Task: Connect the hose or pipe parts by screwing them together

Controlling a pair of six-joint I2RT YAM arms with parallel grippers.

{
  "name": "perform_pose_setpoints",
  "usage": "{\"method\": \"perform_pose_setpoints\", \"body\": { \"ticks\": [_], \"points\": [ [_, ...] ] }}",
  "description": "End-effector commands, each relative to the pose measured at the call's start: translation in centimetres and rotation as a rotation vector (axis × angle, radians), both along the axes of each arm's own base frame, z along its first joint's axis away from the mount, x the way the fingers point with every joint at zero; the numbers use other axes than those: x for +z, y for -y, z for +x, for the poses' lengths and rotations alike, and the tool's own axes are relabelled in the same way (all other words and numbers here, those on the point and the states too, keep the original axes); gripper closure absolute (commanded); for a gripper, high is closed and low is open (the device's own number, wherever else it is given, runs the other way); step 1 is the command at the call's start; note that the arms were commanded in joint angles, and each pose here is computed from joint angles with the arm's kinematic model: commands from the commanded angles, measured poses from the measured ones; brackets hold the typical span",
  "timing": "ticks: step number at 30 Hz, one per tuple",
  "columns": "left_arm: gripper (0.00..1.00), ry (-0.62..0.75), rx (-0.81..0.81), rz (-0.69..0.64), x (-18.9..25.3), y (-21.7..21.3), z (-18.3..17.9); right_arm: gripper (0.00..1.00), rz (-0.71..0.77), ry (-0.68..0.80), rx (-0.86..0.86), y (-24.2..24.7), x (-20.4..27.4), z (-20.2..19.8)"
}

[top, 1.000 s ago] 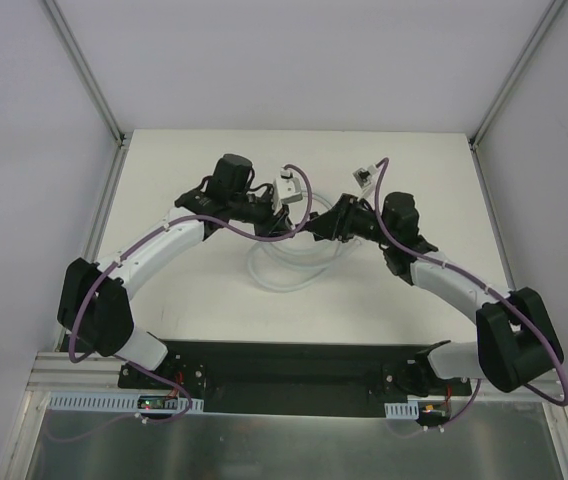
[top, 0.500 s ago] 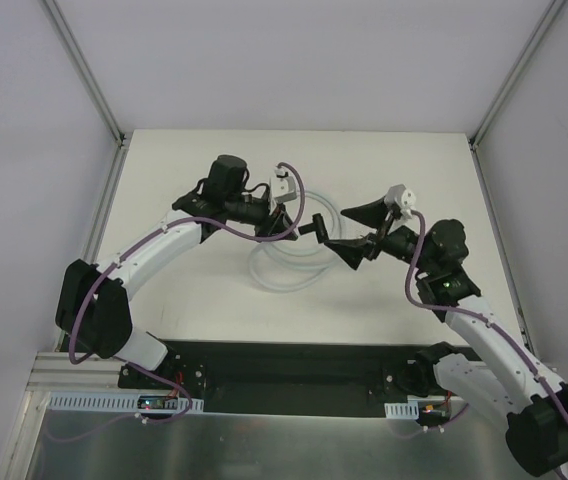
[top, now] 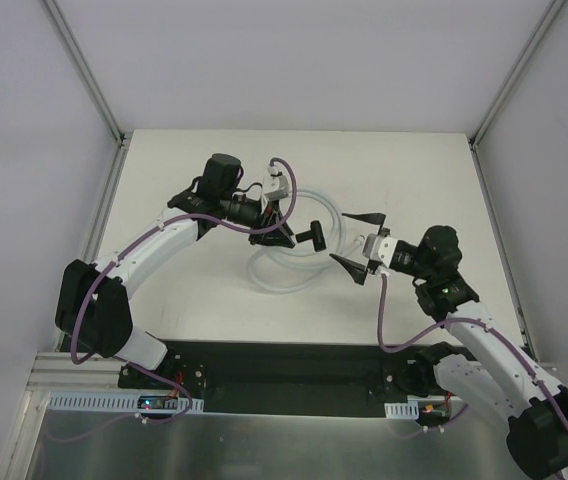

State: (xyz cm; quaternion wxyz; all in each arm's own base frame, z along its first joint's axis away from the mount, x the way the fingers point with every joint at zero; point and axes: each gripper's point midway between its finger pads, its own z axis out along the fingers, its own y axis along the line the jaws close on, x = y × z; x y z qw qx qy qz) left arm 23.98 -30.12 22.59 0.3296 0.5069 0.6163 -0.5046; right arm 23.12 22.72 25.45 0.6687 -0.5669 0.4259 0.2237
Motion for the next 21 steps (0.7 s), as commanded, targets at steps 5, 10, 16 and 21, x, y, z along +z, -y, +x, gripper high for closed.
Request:
{"method": "perform_pose_setpoints", "body": {
  "ticks": [5, 10, 16, 21],
  "points": [
    [1.0, -0.003, -0.117, -0.094, 3.3, 0.0, -2.0, 0.1, -0.103, 0.229, 0.017, -0.7, 2.6, 0.9],
    [1.0, -0.02, -0.128, -0.095, 3.1, 0.1, -2.0, 0.11, -0.135, 0.23, 0.06, -1.9, 2.6, 0.8],
    [1.0, -0.013, -0.126, -0.091, 3.2, 0.0, -2.1, 0.13, -0.179, 0.218, 0.118, -3.4, 1.8, 0.1],
    [1.0, -0.025, -0.127, -0.087, 2.9, 0.1, -1.9, 0.19, -0.176, 0.225, 0.148, -4.4, 2.2, -0.2]
  ]
}}
